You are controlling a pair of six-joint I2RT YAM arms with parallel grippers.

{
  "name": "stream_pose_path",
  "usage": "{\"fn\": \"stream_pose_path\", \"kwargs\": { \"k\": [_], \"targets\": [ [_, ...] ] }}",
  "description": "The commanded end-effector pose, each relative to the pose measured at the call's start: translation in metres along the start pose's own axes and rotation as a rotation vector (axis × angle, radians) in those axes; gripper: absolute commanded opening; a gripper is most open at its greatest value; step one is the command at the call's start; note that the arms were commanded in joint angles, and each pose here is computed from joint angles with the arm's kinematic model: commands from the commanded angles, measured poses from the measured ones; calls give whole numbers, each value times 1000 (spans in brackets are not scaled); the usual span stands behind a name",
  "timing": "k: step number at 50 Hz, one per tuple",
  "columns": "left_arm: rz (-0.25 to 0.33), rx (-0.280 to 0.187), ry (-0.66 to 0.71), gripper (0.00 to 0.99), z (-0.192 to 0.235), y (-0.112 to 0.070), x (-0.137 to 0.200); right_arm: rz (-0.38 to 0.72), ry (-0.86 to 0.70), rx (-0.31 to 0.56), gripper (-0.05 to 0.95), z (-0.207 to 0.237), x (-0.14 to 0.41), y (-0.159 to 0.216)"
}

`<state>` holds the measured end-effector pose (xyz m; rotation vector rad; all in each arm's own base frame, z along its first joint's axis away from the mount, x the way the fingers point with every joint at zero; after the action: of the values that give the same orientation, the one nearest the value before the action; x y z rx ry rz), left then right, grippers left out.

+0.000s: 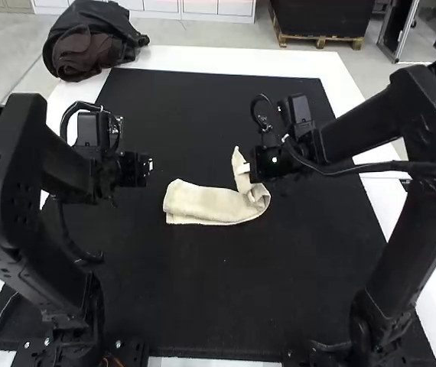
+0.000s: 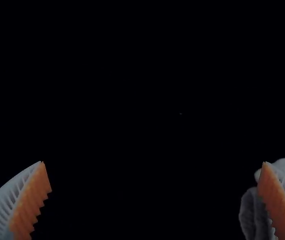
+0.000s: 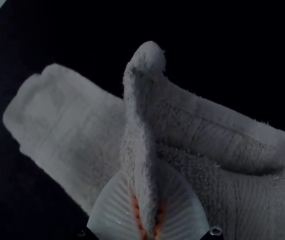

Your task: Fold the towel.

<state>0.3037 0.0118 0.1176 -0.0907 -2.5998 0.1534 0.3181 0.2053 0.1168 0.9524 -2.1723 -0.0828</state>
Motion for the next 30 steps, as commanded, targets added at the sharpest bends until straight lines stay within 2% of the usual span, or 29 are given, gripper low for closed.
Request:
{"fn": "stream_pose_path", "kwargs": {
  "k": [1, 9, 30],
  "targets": [
    [-5, 8, -44, 967, -9, 1, 6, -20, -29, 9, -23, -15, -6, 13],
    [-17, 12, -55, 967, -12, 3, 8, -44, -31, 19, -23, -19, -17, 26],
    [-111, 41, -89, 967, -17, 34, 15, -124, -23, 42, -23, -24, -38, 65]
  ]
}}
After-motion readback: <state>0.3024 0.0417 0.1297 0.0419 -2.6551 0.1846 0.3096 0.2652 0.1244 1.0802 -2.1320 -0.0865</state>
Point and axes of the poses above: each hand's point on the last joint's axis, 136 mm out from that joint toward the fingers, its own x axis back along the fingers, its own y axis along the line the jaws close on, z = x × y, the point moved 6 cm from there along x, back along the fingers, and after that the axes turned 3 degrees about x, right-handed, at the moved point
